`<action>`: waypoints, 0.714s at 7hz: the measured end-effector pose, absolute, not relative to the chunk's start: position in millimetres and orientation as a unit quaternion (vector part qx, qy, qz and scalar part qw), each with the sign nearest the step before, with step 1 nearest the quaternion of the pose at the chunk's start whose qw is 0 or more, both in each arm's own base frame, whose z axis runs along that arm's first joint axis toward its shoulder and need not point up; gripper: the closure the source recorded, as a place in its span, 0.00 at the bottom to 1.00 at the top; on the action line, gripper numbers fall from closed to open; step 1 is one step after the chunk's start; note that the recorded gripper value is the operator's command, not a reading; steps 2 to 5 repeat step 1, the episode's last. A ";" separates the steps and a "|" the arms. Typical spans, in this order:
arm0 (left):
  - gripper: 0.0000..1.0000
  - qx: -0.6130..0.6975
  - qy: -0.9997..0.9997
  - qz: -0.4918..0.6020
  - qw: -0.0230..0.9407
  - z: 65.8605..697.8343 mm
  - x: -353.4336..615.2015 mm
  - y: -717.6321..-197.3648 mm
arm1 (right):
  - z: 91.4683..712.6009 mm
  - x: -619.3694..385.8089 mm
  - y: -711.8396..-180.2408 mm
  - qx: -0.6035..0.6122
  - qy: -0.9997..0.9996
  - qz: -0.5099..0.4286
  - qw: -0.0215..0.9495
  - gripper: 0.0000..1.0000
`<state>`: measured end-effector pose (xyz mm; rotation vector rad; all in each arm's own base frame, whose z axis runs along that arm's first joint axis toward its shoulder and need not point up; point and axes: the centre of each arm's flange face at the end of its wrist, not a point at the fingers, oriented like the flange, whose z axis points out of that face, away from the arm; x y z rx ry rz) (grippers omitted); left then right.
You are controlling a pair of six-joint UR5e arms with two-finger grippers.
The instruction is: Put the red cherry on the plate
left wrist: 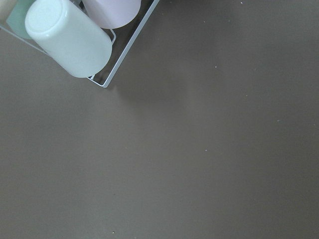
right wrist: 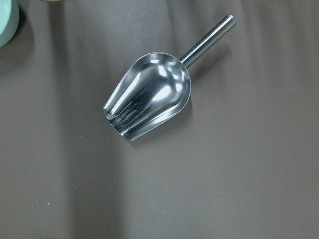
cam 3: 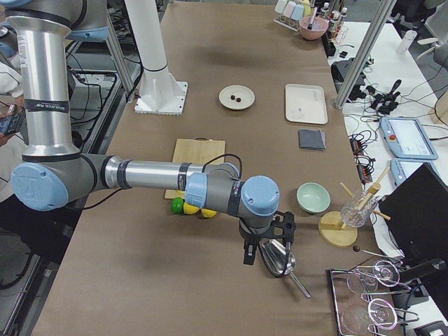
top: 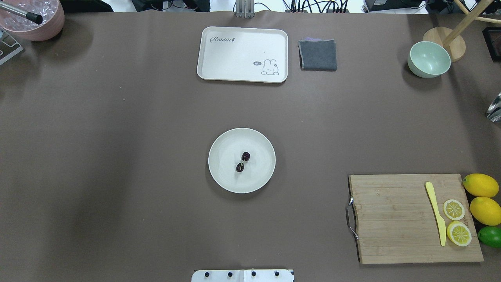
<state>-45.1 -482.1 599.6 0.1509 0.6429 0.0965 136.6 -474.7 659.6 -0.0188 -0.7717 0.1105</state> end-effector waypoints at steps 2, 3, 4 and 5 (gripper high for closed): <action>0.02 0.074 0.315 0.047 0.945 599.6 -45.6 -482.1 | 659.7 136.6 -474.7 -0.009 -0.376 0.054 0.925 0.00; 0.02 0.074 0.315 0.047 0.945 599.6 -45.6 -482.1 | 659.7 136.6 -474.7 -0.009 -0.376 0.054 0.925 0.00; 0.02 0.074 0.315 0.047 0.945 599.6 -45.6 -482.1 | 659.7 136.6 -474.7 -0.009 -0.376 0.054 0.925 0.00; 0.02 0.074 0.315 0.047 0.945 599.6 -45.6 -482.1 | 659.7 136.6 -474.7 -0.009 -0.376 0.054 0.925 0.00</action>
